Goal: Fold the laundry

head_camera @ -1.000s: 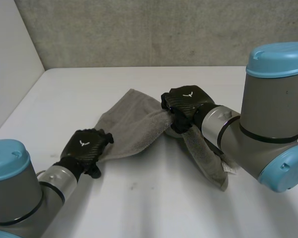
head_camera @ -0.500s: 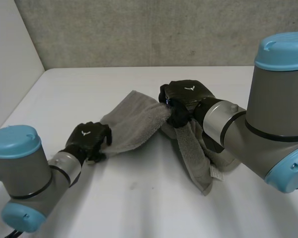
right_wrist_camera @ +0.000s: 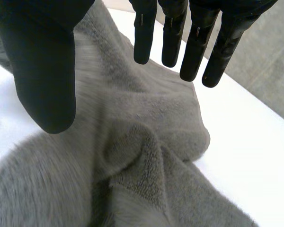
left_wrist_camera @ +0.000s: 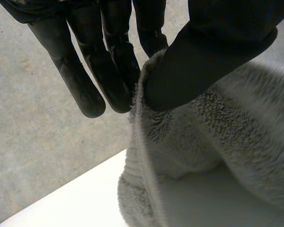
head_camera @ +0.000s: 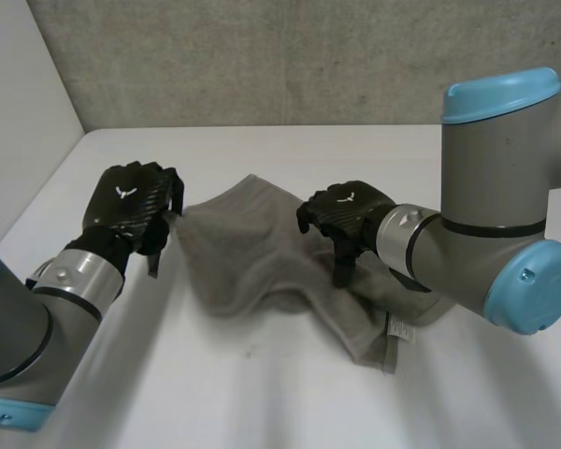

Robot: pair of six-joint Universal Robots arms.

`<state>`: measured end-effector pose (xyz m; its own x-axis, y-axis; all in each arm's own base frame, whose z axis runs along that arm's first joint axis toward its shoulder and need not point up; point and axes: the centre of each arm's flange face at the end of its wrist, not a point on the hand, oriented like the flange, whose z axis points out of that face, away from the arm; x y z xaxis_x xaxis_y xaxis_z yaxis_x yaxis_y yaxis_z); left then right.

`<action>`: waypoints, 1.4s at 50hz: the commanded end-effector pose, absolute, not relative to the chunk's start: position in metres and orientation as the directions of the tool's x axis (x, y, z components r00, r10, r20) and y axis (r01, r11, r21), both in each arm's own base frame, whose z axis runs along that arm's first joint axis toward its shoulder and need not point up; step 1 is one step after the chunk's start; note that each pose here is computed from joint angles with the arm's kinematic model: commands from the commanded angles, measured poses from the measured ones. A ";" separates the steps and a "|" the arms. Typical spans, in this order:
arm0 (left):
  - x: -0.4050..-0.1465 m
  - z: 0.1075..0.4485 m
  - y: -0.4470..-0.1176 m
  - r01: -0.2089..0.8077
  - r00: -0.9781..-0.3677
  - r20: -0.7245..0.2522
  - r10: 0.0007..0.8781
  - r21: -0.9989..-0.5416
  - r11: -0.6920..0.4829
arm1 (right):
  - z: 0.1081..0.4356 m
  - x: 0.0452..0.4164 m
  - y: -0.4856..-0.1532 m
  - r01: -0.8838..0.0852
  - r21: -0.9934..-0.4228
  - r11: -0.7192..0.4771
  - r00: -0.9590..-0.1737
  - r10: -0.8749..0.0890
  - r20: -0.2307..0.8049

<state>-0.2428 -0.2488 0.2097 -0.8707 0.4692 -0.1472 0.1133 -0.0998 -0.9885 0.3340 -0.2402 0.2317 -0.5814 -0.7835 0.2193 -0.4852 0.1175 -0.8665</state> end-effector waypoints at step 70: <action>-0.197 0.206 -0.267 0.252 -0.907 -0.260 0.331 -0.965 -0.067 | 0.122 0.295 -0.180 -0.449 -0.890 0.078 -0.630 -0.733 0.254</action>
